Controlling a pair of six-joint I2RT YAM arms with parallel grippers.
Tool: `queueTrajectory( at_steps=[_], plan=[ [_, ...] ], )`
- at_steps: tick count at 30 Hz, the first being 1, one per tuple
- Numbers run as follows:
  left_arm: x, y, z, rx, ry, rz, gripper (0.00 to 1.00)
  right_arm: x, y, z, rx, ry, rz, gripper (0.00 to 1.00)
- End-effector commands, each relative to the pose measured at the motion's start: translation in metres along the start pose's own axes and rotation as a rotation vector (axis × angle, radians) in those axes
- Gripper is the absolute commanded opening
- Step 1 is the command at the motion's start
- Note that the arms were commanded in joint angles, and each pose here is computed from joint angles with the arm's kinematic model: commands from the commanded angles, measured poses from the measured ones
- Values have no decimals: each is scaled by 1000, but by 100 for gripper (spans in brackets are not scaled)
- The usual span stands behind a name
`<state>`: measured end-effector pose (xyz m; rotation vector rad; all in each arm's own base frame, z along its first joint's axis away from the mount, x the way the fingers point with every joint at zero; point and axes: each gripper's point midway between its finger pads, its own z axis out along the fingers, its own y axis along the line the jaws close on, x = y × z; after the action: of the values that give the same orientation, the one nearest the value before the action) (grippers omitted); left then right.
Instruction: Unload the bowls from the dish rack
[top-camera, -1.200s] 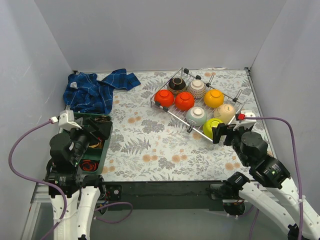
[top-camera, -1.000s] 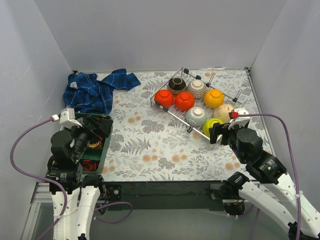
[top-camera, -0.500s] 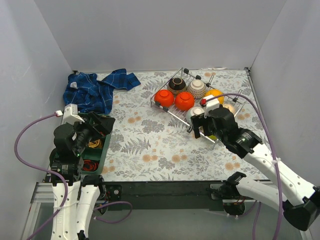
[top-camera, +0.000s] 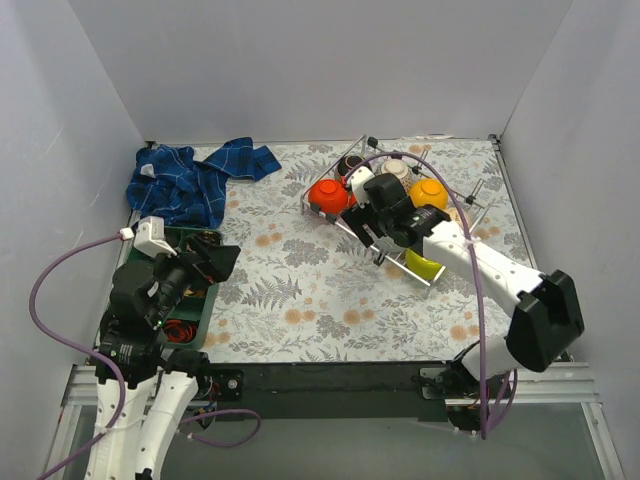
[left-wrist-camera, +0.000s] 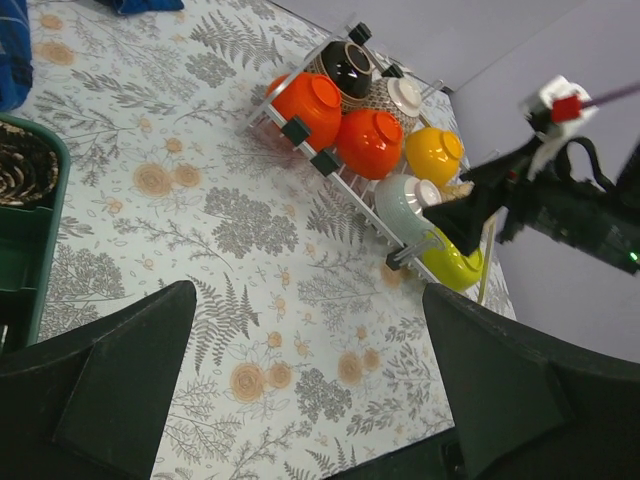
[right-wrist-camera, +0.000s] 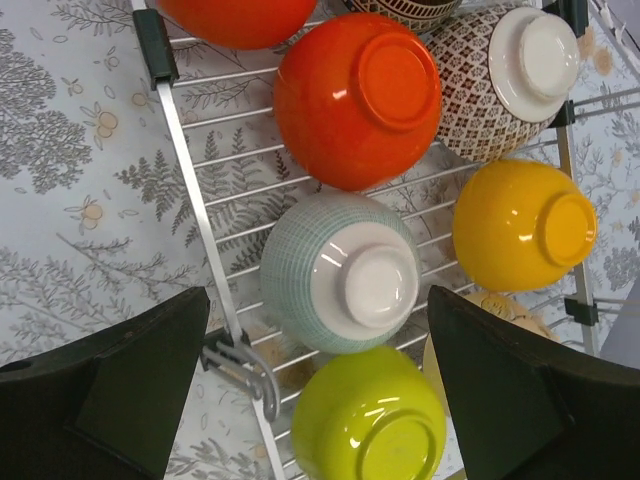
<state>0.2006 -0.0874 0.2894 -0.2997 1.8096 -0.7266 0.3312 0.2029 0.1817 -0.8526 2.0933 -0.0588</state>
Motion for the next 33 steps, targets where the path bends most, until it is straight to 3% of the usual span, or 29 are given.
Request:
queueTrajectory(
  at_steps=[1, 20, 33],
  plan=[
    [12, 0, -6, 6, 36, 9, 98, -28, -18, 27, 63, -17, -138, 99],
    [22, 2, 0, -27, 121, -12, 98, -35, -13, 109, 77, 64, -402, 95],
    [25, 3, 9, -25, 135, -26, 98, 3, -10, 139, 157, 160, -477, 95]
  ],
)
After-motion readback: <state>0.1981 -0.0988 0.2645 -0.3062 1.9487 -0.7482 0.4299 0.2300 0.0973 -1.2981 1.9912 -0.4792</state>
